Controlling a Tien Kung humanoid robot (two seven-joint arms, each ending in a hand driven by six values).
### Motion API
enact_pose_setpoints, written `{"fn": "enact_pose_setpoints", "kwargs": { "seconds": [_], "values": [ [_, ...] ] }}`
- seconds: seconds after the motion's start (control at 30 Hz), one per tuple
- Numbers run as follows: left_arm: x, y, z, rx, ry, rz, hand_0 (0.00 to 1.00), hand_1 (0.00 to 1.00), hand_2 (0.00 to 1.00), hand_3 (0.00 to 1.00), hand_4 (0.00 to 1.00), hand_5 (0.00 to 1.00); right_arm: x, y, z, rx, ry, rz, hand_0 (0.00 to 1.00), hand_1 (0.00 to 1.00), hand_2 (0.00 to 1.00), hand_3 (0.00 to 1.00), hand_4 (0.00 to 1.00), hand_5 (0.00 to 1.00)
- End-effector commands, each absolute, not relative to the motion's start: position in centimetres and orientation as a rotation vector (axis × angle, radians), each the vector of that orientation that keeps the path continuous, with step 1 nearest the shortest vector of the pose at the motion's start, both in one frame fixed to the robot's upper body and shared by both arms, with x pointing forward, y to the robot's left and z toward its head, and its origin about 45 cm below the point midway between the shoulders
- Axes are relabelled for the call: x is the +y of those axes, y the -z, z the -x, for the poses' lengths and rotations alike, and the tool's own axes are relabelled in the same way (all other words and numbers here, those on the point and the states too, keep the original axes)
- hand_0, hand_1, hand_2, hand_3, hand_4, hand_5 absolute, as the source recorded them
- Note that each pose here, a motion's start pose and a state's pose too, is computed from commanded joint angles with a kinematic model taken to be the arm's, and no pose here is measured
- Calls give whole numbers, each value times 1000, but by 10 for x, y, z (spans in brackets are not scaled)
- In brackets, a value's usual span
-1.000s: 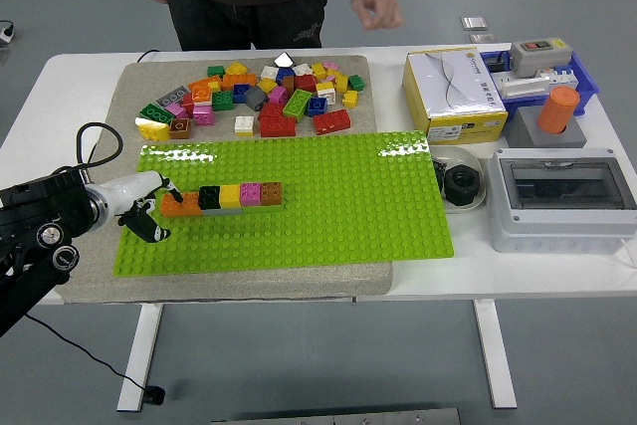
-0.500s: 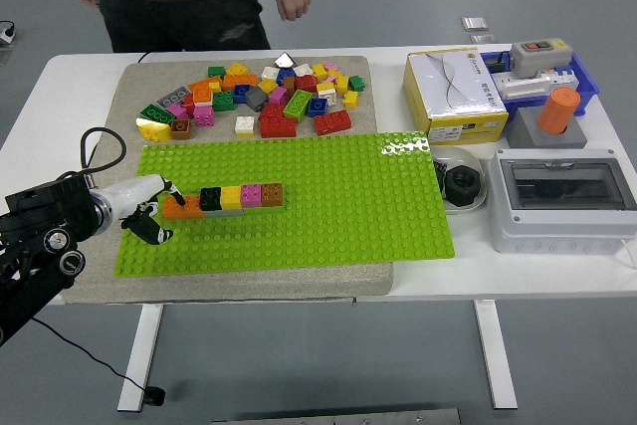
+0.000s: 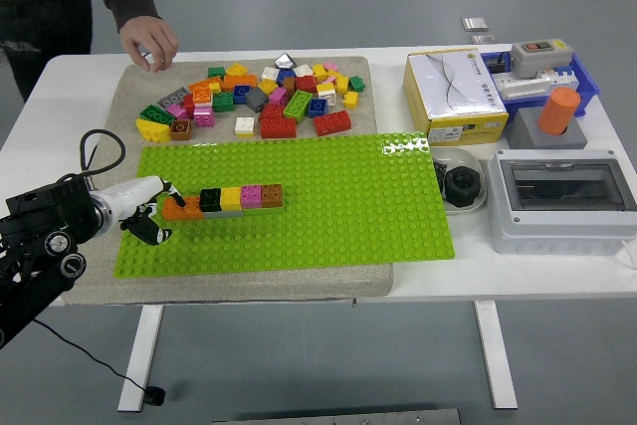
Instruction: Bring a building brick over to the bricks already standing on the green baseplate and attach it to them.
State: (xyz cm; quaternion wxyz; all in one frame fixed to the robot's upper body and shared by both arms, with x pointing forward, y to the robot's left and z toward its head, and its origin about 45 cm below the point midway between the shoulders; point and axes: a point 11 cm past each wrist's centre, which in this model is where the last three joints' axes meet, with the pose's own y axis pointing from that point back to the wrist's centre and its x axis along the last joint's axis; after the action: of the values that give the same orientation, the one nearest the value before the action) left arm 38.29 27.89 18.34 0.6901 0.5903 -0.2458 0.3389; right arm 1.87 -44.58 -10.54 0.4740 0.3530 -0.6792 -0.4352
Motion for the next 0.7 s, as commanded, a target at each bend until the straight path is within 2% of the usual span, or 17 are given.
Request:
{"fn": "enact_pose_setpoints", "kwargs": {
  "seconds": [0.47,0.7],
  "values": [
    [286,-218,-393,-604,-822,-1272,108,2,31,751,622,2,-446,105,-20,-1669,1066,-863,638,441,600,718,722,943],
    [298,-242,-397,-661,-916,-1243,108,2,31,751,612,2,-447,105,-22,-1664,1067,-859,638,441,600,718,722,942]
  ]
}}
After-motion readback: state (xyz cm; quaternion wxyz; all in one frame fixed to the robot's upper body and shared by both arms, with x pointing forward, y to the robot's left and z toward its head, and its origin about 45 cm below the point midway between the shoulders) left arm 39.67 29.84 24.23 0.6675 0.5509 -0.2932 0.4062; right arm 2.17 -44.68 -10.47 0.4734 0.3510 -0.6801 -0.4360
